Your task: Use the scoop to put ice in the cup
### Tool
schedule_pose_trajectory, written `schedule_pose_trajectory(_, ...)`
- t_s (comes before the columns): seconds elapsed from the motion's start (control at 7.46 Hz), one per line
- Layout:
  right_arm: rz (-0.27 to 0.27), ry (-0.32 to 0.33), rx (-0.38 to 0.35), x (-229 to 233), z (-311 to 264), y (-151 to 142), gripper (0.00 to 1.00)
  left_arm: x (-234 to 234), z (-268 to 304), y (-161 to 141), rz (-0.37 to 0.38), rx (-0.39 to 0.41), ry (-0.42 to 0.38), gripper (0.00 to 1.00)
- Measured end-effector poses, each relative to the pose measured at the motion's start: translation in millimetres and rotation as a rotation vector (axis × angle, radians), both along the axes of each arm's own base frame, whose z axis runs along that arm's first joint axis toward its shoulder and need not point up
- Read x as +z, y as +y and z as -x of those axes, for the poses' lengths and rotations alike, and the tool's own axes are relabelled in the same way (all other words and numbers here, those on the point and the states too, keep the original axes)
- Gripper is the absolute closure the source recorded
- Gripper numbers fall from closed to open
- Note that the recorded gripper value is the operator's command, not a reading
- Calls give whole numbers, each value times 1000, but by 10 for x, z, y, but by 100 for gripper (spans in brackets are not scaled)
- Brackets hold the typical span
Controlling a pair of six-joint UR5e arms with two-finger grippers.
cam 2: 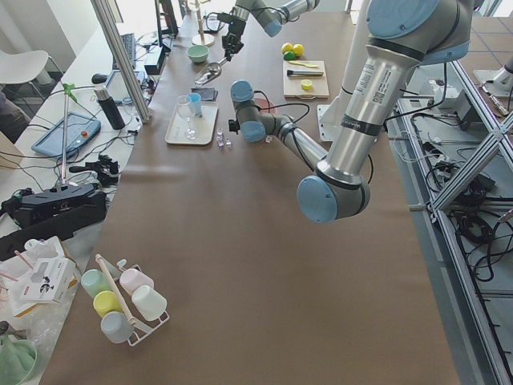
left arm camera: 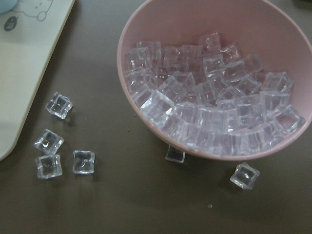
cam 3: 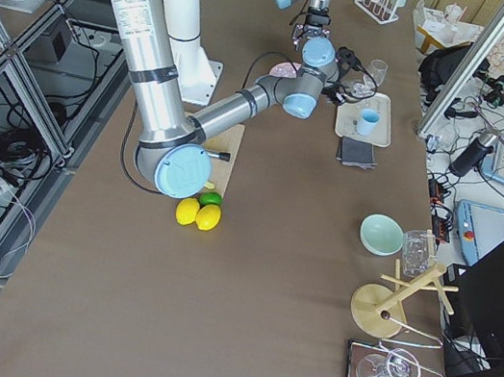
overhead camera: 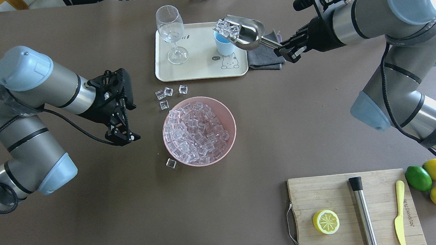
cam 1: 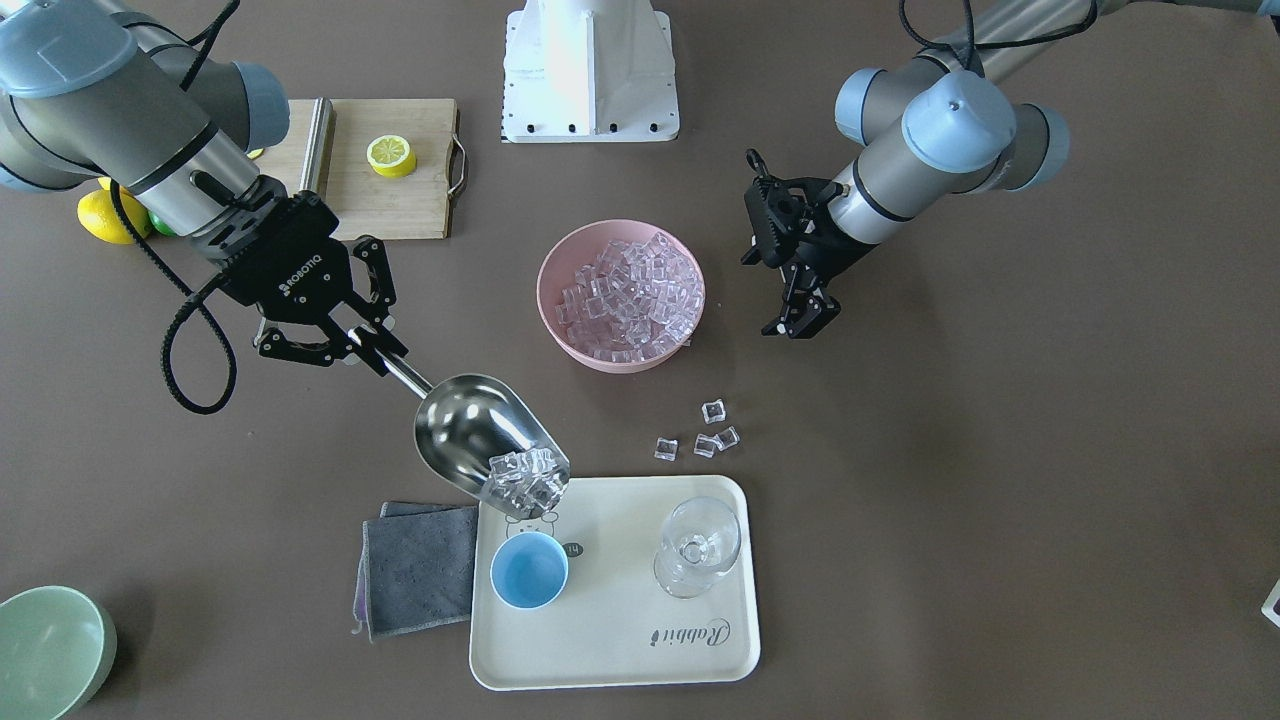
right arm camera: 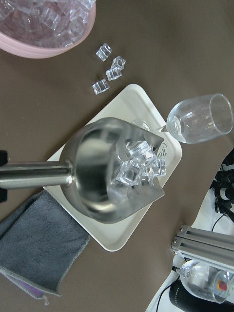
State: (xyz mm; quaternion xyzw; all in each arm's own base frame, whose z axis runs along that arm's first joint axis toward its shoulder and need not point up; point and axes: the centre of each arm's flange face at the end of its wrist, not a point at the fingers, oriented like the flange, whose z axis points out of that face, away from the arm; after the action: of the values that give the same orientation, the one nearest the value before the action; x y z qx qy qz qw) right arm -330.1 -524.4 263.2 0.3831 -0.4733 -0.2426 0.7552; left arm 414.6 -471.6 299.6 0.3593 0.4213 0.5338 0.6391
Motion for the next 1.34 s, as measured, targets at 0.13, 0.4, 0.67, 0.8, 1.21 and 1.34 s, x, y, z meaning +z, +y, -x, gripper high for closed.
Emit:
schedule_pose_trajectory(0.13,23,13,20,68,7,-158,100,130,283,2,39,-22,-32,1)
schedule_pose_trajectory(0.4,52,41,54,142,76,-496,100,326,774,-131,177,-36,-96,1)
schedule_pose_trajectory(0.67,71,66,60,178,174,-703,100,413,1086,-232,322,-76,-193,1)
schedule_pose_trajectory(0.8,84,88,43,181,213,-734,100,490,1215,-291,382,-102,-237,1)
schedule_pose_trajectory(1.21,121,113,-43,161,238,-639,100,764,1642,-397,475,-183,-282,0)
schedule_pose_trajectory(1.34,128,126,-62,120,238,-615,100,843,1902,-425,516,-227,-290,0)
